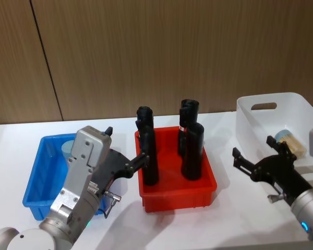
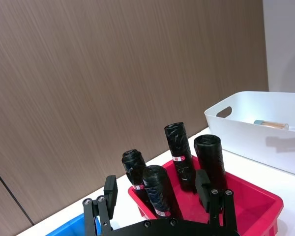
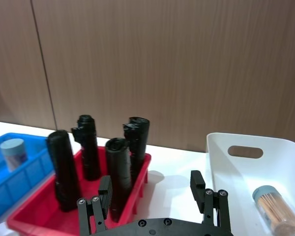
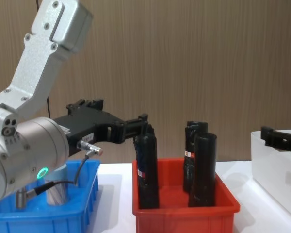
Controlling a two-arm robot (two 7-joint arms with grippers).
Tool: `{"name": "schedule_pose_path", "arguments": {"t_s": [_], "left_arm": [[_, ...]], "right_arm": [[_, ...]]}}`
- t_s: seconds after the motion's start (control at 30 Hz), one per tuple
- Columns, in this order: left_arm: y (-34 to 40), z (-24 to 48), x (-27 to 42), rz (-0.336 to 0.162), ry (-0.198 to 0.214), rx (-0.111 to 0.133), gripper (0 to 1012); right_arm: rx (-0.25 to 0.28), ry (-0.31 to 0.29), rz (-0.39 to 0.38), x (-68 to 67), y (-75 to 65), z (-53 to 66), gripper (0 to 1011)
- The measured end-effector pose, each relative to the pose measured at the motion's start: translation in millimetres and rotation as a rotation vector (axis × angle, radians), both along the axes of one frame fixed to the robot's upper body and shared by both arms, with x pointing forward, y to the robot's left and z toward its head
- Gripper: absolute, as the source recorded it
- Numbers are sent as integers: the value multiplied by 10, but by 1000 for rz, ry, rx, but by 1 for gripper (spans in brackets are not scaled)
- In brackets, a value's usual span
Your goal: Pick the cotton swabs from the blue box and place them into the white box.
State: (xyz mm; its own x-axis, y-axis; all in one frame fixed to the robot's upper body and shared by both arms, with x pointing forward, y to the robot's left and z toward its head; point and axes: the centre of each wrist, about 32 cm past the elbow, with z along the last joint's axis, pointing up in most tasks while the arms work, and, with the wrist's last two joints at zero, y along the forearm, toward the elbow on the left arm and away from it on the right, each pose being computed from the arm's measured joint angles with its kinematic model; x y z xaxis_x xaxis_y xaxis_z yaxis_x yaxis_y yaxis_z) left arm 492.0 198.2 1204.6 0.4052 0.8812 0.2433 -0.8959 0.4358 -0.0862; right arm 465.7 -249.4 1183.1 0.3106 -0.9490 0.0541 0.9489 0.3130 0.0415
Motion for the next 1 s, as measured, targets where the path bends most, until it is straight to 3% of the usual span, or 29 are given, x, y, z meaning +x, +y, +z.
{"name": "schedule_pose_path", "arguments": {"t_s": [0.13, 0.37, 1.0], "left_arm": [[0, -1, -1, 1, 0, 0, 1004], [1, 0, 0, 2, 0, -1, 1004], [2, -2, 0, 2, 1, -1, 1004]], "right_arm": [[8, -9, 14, -125, 71, 31, 1001], [15, -13, 23, -215, 119, 53, 1001], [17, -15, 24, -223, 122, 57, 1001]]}}
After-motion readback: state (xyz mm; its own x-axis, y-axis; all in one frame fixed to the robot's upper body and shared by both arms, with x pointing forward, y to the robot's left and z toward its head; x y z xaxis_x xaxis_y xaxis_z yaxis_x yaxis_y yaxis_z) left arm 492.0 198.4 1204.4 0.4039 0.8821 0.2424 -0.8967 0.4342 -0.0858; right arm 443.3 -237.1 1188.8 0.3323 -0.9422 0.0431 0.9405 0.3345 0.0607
